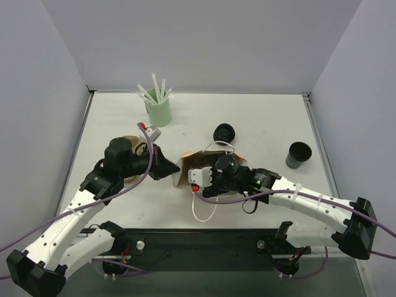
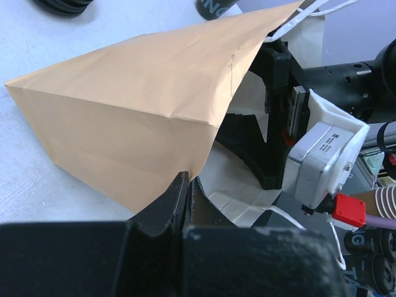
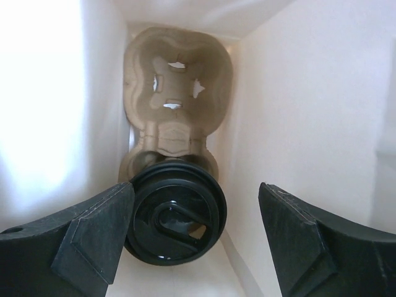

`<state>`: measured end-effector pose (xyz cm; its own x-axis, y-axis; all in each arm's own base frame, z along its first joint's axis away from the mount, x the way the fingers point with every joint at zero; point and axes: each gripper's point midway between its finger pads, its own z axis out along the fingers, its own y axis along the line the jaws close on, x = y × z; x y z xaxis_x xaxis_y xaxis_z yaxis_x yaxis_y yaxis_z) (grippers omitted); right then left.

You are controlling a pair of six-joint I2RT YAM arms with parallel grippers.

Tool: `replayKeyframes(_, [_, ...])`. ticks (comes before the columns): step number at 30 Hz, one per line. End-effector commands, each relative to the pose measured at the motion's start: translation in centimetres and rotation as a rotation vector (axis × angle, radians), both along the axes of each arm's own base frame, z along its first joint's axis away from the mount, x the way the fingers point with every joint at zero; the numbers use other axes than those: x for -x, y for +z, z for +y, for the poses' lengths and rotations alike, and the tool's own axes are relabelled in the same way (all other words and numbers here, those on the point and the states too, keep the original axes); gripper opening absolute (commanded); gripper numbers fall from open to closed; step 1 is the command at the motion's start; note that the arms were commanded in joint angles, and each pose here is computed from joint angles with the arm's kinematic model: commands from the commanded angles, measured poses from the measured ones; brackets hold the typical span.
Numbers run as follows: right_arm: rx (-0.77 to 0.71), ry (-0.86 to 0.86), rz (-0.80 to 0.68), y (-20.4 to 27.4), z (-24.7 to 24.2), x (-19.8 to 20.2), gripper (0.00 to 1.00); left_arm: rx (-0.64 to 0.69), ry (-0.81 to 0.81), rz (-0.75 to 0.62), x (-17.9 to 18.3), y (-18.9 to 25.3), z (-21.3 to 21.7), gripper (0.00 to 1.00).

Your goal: Pack the takeout coffee

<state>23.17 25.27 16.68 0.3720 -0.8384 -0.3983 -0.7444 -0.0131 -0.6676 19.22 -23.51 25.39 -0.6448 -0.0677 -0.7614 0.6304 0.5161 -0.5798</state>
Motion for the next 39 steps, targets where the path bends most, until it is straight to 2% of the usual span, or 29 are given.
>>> replayKeyframes(1, [-0.105, -0.011, 0.011, 3.1, 0.5, 0.6, 0.83, -0.015, -0.003, -0.018, -0.2, 1.9, 0.0, 0.0])
replayKeyframes(7, [-0.157, -0.028, 0.042, 4.3, 0.9, 1.0, 0.76, -0.022, 0.008, 0.018, -0.5, 2.5, -0.2, 0.0])
replayKeyframes(15, [-0.262, -0.087, 0.072, 6.5, 1.2, 0.6, 0.76, -0.095, 0.091, 0.057, -2.3, 2.1, 0.4, 0.0])
replayKeyframes(20, [-0.327, -0.119, 0.072, 8.2, 1.2, 0.1, 0.75, -0.095, 0.158, 0.059, -3.7, 2.7, 0.6, 0.0])
replayKeyframes(30, [-0.422, -0.188, 0.135, 10.7, 1.1, -0.7, 0.75, -0.006, 0.232, 0.026, -6.3, 5.5, -0.3, 0.28])
replayKeyframes(35, [-0.45, -0.188, 0.176, 11.5, 1.6, -0.4, 0.74, -0.018, 0.291, 0.009, -7.4, 6.5, 0.2, 0.41])
replayKeyframes(36, [-0.453, -0.194, 0.183, 11.5, 1.6, -0.5, 0.74, -0.022, 0.301, 0.002, -7.5, 6.8, 0.4, 0.49])
replayKeyframes(39, [-0.476, -0.226, 0.214, 12.4, 2.0, -0.7, 0.74, -0.04, 0.335, -0.047, -8.0, 7.4, 1.2, 0.6])
